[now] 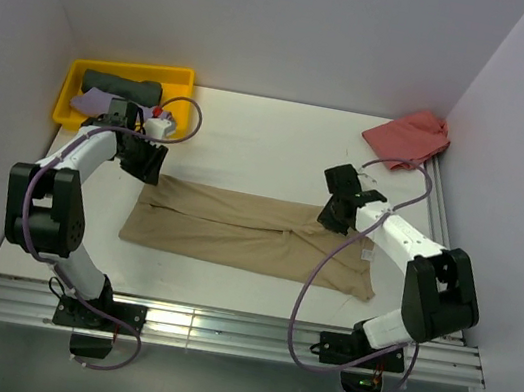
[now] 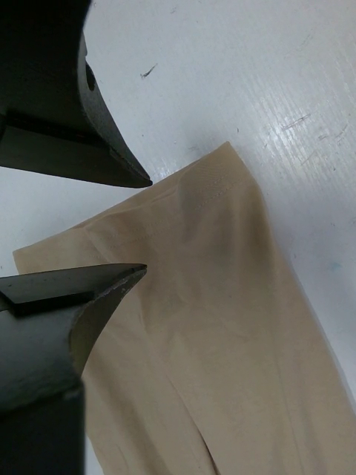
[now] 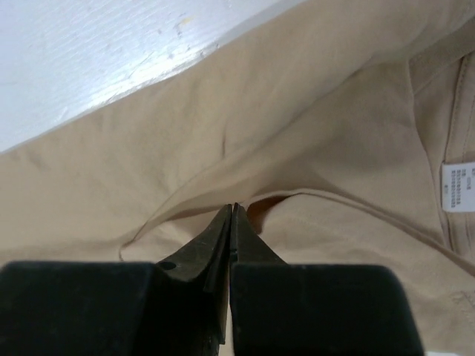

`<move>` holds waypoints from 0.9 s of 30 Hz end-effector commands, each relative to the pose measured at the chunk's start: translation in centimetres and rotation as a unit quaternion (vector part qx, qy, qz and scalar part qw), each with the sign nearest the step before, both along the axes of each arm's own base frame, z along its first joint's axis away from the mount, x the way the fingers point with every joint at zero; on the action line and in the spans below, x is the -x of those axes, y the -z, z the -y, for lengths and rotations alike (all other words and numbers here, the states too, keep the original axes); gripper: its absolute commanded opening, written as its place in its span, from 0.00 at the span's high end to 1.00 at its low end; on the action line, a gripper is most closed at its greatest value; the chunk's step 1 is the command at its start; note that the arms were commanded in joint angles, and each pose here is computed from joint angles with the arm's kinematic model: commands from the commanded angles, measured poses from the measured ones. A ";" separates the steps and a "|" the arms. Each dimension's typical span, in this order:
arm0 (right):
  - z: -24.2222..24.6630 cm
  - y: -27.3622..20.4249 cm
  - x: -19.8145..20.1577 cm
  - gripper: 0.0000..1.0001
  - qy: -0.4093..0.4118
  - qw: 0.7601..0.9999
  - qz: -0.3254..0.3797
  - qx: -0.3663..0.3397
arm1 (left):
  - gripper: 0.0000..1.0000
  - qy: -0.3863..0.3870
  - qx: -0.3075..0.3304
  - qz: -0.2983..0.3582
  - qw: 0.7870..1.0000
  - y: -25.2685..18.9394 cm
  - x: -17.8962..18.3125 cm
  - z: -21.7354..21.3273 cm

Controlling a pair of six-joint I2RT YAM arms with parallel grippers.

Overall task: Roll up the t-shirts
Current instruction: Fold the tshirt

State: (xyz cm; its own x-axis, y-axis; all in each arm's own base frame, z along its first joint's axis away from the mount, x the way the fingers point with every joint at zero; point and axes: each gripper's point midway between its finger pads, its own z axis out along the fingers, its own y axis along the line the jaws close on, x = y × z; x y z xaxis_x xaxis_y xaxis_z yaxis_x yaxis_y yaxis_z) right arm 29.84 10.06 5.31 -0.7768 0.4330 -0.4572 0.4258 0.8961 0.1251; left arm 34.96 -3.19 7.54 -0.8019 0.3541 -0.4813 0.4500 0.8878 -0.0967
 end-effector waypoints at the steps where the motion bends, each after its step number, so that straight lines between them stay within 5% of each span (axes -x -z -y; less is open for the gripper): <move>1: -1.1 -1.6 0.5 0.99 -0.005 0.999 0.027 -0.025 | 0.50 -0.001 0.000 0.003 1.000 0.2 -0.3 0.2; 19: -6.0 -0.2 7.2 0.99 -0.049 0.995 0.023 -0.081 | 0.50 0.004 0.000 -0.007 1.000 1.0 0.3 0.2; 27: -7.1 1.6 9.4 0.71 -0.060 0.996 0.004 -0.069 | 0.50 0.005 -0.003 -0.011 1.000 1.4 0.3 0.1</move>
State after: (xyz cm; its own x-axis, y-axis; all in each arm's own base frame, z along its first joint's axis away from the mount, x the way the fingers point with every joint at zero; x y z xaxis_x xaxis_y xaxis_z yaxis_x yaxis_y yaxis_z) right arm 20.18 16.80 3.49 -0.8468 0.3695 -0.3826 0.2939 0.9246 0.2424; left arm 34.50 -3.21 6.50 -0.8123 0.3552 -0.4626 0.4488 0.8872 -0.1068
